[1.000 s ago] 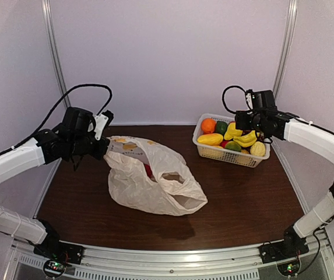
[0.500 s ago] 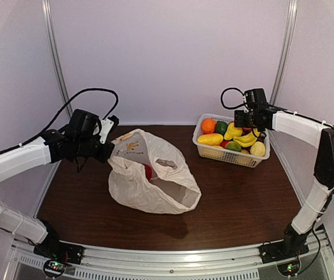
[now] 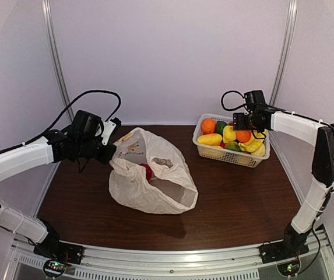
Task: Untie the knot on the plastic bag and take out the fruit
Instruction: Place the fake fruit in the bin.
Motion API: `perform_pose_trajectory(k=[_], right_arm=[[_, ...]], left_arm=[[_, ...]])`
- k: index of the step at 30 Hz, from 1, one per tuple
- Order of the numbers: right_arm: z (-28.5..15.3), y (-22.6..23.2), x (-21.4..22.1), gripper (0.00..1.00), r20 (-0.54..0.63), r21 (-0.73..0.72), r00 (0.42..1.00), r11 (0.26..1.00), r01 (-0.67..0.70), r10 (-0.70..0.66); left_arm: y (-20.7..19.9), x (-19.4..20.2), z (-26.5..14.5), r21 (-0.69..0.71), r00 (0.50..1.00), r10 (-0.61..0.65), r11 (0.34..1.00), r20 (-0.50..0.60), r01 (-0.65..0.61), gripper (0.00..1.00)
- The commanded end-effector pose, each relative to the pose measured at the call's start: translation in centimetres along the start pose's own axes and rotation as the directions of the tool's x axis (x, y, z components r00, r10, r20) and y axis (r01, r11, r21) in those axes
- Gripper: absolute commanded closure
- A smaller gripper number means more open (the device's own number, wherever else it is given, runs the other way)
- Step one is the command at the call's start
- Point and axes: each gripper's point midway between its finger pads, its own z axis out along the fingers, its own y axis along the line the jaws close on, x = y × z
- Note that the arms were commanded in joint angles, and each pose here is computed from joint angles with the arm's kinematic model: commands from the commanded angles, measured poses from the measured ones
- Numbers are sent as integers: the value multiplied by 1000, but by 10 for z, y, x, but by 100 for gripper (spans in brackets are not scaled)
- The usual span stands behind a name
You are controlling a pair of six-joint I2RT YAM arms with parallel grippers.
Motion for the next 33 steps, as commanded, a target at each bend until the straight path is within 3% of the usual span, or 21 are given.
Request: perform_pose_trajectory(k=[1, 16, 24, 28, 33], right_arm=[[-3, -8, -9, 10, 14, 22, 1000, 1000, -12, 11], [-20, 6, -24, 7, 52, -81, 999, 997, -12, 17], [-56, 24, -42, 3, 117, -231, 993, 973, 18, 9], [-98, 55, -46, 1, 174, -405, 985, 910, 87, -17], [-170, 108, -34, 0, 264, -593, 961, 773, 227, -79]], left_arm=[[-2, -6, 0, 16, 1000, -12, 1000, 8, 12, 100], [-6, -4, 4, 37, 1000, -11, 999, -2, 11, 100], [-27, -11, 0, 161, 999, 11, 987, 30, -16, 100], [-40, -17, -8, 240, 996, 23, 970, 82, -42, 100], [-59, -23, -17, 345, 991, 31, 936, 130, -74, 100]])
